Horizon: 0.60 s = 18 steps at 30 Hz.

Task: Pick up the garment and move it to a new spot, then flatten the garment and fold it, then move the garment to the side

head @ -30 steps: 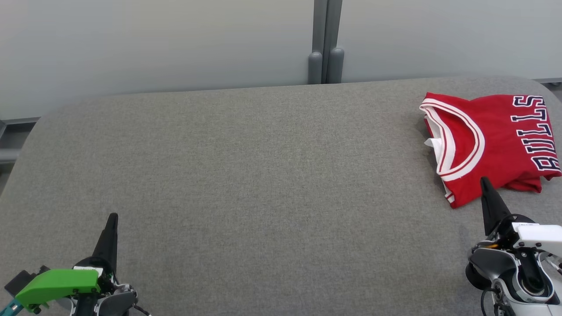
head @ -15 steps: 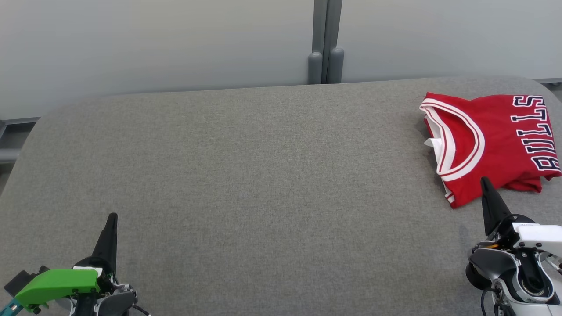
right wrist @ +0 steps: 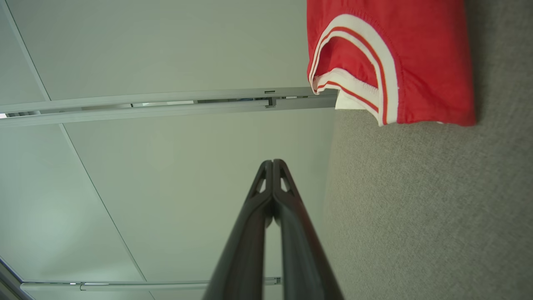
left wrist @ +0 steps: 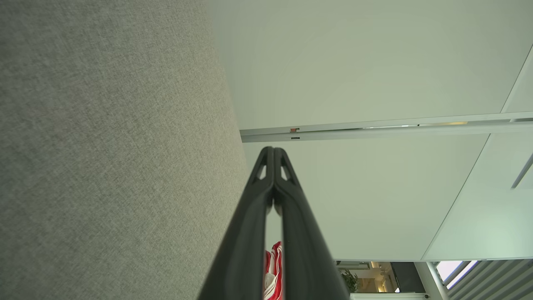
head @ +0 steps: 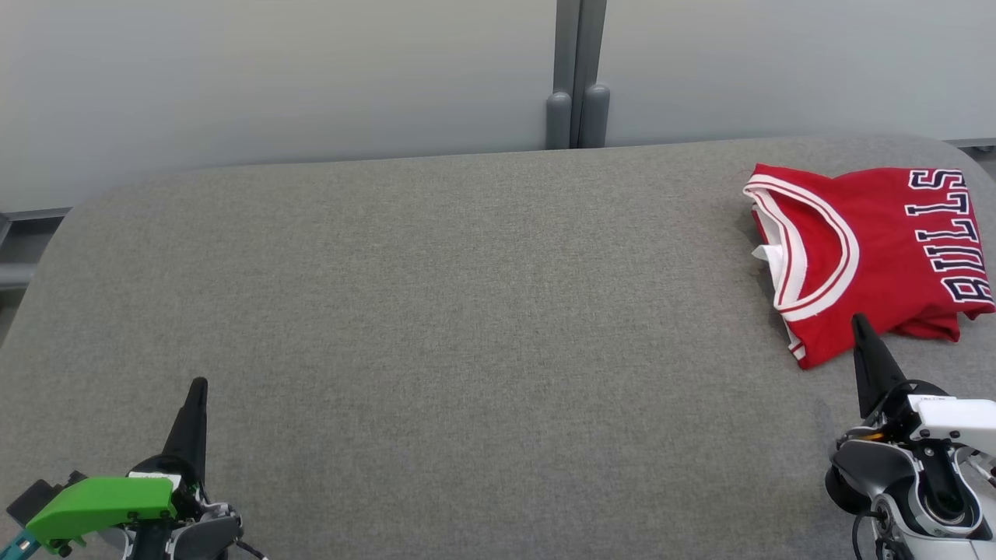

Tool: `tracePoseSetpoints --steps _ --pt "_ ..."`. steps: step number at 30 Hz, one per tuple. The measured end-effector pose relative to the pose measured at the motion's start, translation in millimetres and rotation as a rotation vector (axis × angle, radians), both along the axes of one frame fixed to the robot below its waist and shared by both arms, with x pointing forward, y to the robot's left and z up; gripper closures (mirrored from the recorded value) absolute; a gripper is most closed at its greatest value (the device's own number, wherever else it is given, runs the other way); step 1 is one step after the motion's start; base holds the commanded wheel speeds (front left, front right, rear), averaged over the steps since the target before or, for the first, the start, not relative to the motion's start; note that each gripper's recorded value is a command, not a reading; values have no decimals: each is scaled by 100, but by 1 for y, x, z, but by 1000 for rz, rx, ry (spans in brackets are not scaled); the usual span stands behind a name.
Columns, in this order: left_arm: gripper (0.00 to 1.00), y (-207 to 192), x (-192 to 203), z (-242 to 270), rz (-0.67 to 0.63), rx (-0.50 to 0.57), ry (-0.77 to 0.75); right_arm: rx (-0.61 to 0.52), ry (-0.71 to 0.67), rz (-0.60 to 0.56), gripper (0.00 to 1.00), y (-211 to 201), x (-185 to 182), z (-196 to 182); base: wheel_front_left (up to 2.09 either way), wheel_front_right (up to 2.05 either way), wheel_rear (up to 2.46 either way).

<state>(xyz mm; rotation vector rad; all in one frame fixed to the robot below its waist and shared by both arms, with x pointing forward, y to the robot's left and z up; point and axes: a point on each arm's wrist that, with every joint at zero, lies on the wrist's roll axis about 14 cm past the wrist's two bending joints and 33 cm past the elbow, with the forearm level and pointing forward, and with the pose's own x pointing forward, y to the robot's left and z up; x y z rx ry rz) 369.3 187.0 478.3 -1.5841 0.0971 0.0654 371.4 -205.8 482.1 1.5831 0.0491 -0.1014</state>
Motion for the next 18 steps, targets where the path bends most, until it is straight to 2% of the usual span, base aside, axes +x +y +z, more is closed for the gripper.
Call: tracePoseSetpoints --steps 18 --pt "100 0 0 0 -1 -1 0 1 0 3 100 0 0 0 0 0 0"
